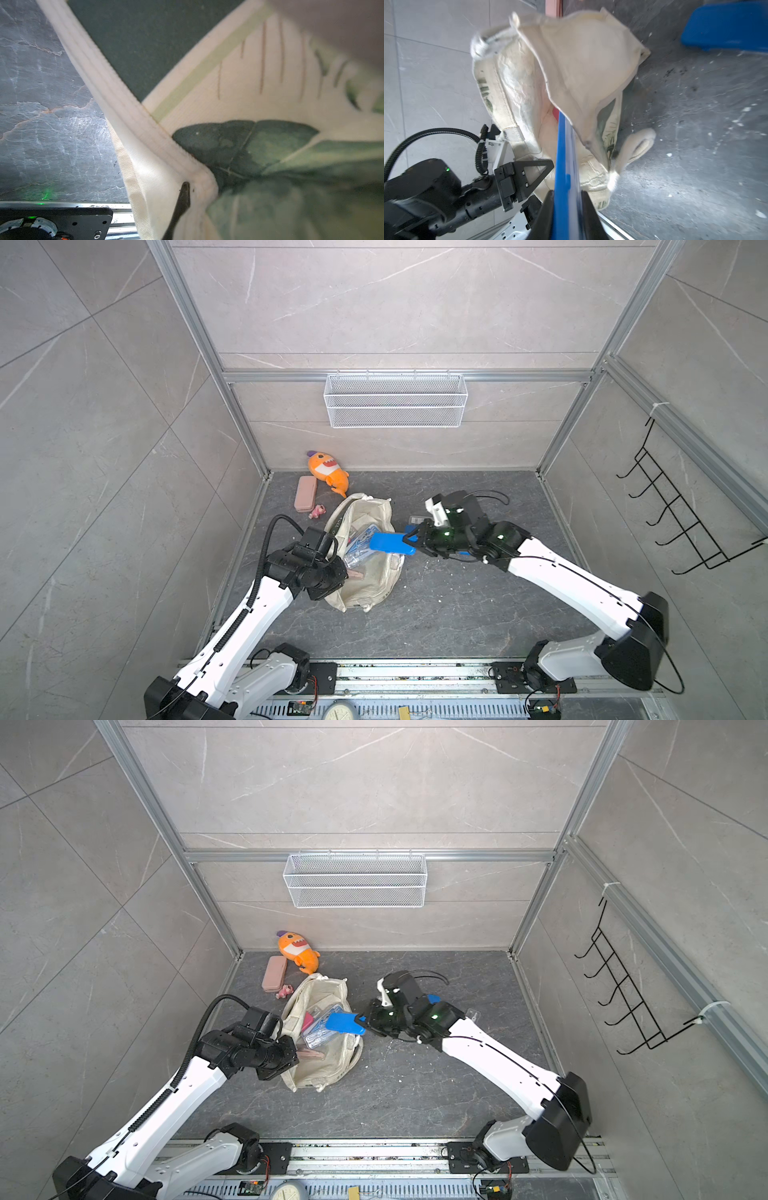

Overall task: Take out the compass set from the canvas bag
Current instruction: Pick up the compass set from the canvas bag, then place the compass set at the center of the board.

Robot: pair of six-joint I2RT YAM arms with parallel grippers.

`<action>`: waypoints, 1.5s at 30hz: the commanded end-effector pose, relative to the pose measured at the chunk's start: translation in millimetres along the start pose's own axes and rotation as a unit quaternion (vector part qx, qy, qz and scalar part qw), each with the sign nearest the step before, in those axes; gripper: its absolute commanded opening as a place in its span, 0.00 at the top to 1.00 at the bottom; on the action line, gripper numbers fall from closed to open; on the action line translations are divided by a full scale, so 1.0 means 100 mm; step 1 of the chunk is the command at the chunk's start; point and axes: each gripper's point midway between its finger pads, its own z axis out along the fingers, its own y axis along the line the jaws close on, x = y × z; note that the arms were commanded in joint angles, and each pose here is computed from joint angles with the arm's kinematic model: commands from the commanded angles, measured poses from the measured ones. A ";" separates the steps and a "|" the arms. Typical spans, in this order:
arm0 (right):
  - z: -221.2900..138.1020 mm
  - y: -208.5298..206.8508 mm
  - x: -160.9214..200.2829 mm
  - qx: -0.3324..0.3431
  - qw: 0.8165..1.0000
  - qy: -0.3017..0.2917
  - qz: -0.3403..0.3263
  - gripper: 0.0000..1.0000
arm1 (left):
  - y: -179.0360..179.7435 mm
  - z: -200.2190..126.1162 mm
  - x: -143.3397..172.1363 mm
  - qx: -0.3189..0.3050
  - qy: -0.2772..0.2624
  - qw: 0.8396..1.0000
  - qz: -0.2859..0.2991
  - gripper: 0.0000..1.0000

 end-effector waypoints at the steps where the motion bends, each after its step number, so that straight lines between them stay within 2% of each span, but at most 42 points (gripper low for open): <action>1: -0.28 -0.28 0.03 0.032 0.999 0.004 -0.004 0.96 | -0.10 -0.09 -0.08 0.011 -0.018 1.000 0.007 1.00; 8: -0.75 -0.83 -0.09 0.073 0.997 -0.020 0.021 0.97 | -0.14 -0.09 -0.09 0.013 -0.012 1.000 0.010 1.00; 14: -0.85 -1.41 -0.09 0.085 0.993 -0.014 0.075 0.97 | -0.14 -0.11 -0.08 0.013 -0.011 1.000 0.011 1.00; 21: -0.51 -1.86 0.10 0.068 0.991 0.037 0.111 0.97 | -0.13 -0.10 -0.07 0.011 -0.008 1.000 0.009 1.00; 26: -0.28 -2.09 0.09 0.061 0.986 0.012 0.152 0.96 | -0.12 -0.09 -0.05 0.011 -0.006 1.000 0.007 1.00; 36: 0.08 -2.43 -0.19 0.053 0.977 -0.052 0.200 0.94 | -0.16 -0.17 -0.05 0.017 -0.004 1.000 0.013 1.00; 45: 0.56 -2.37 -0.30 0.055 0.979 -0.020 0.196 0.94 | -0.19 -0.24 -0.05 0.023 -0.006 1.000 0.015 1.00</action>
